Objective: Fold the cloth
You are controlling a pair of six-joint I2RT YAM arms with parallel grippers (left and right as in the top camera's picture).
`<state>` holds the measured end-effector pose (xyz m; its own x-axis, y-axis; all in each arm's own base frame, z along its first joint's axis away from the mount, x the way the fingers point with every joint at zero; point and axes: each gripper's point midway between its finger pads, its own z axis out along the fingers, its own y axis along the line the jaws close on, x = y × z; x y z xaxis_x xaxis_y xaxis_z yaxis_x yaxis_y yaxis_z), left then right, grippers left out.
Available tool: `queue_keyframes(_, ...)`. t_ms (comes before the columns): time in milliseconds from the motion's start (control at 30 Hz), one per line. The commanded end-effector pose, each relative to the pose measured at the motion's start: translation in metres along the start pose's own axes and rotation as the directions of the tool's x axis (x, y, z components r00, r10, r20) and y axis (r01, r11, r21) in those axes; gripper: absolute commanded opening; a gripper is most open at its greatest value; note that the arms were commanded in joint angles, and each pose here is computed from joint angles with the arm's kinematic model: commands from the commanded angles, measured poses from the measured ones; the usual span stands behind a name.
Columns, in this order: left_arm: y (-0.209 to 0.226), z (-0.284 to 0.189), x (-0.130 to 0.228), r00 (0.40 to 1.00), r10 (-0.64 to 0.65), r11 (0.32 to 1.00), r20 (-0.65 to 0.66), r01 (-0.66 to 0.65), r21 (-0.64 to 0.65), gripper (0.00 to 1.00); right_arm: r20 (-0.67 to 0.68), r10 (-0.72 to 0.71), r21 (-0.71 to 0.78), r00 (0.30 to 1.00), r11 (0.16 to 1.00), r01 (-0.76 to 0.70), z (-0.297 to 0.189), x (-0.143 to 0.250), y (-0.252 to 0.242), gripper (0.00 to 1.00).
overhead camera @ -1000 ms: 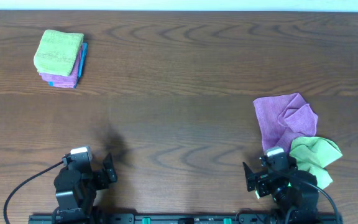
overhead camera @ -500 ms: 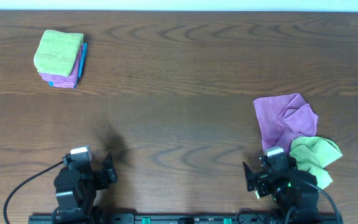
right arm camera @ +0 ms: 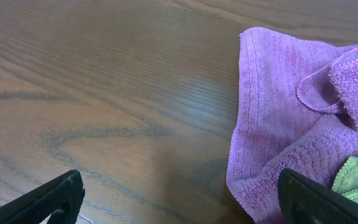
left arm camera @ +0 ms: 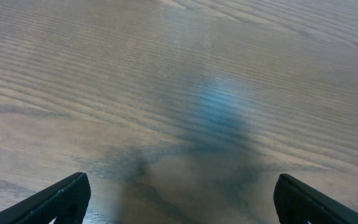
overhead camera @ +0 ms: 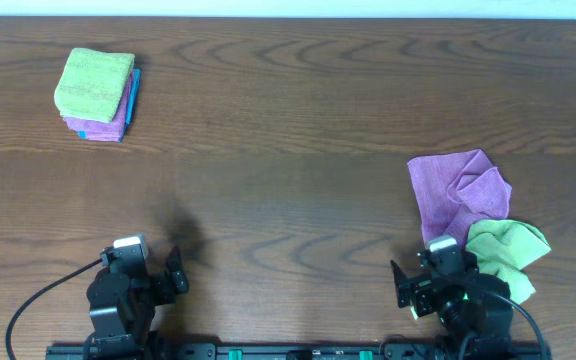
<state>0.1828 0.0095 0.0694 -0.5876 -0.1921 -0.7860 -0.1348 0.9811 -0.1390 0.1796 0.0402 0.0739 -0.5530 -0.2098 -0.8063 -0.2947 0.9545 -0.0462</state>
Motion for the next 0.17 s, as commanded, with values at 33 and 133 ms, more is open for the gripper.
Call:
queue_keyframes(33, 0.0038, 0.0034, 0.0086, 1.0, -0.015, 1.0, -0.023, 0.014, -0.017, 0.95, -0.005, -0.008, 0.01, 1.0, 1.0, 0.008, 0.0016, 0.0031, -0.002, 0.99)
queue_keyframes(133, 0.0038, 0.0034, 0.0086, 1.0, -0.014, 1.0, -0.023, 0.014, -0.017, 0.95, -0.005, -0.008, 0.01, 1.0, 1.0, 0.008, 0.0016, 0.003, -0.0021, 0.99)
